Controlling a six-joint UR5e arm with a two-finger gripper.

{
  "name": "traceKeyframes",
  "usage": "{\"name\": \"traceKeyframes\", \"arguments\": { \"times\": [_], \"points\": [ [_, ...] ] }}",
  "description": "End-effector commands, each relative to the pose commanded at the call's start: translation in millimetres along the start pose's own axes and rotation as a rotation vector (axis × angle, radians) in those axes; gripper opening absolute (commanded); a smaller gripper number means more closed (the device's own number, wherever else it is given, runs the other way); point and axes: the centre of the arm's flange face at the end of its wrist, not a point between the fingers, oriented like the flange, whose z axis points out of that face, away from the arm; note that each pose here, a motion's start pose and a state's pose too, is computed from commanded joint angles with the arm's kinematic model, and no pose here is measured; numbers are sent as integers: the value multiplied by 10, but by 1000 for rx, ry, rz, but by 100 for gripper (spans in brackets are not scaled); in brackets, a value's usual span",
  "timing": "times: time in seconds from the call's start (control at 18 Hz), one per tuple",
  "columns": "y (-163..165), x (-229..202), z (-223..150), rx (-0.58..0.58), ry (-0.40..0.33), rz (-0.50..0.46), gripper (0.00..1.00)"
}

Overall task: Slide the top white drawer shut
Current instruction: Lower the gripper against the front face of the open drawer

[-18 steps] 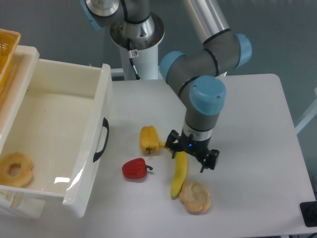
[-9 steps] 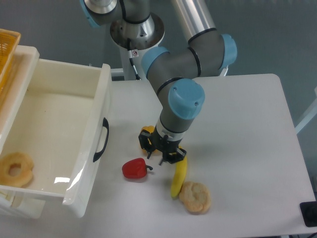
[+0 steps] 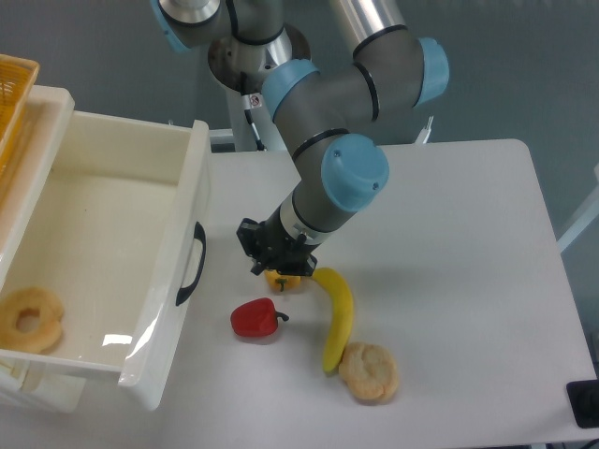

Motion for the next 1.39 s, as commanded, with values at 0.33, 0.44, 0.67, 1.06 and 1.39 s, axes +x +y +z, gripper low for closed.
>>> {"name": "traceKeyframes", "arguments": {
  "times": [0.33,0.44,0.67,1.06,1.39],
  "points": [
    [-47,50,2,42,43,-3,0],
    [-56,72,19,47,54,-2,0],
    [-82,141,41,48,59,9,0],
    [-98,212,97,38,65,16,0],
    [-112,264,141,30,69,23,0]
  ]
}}
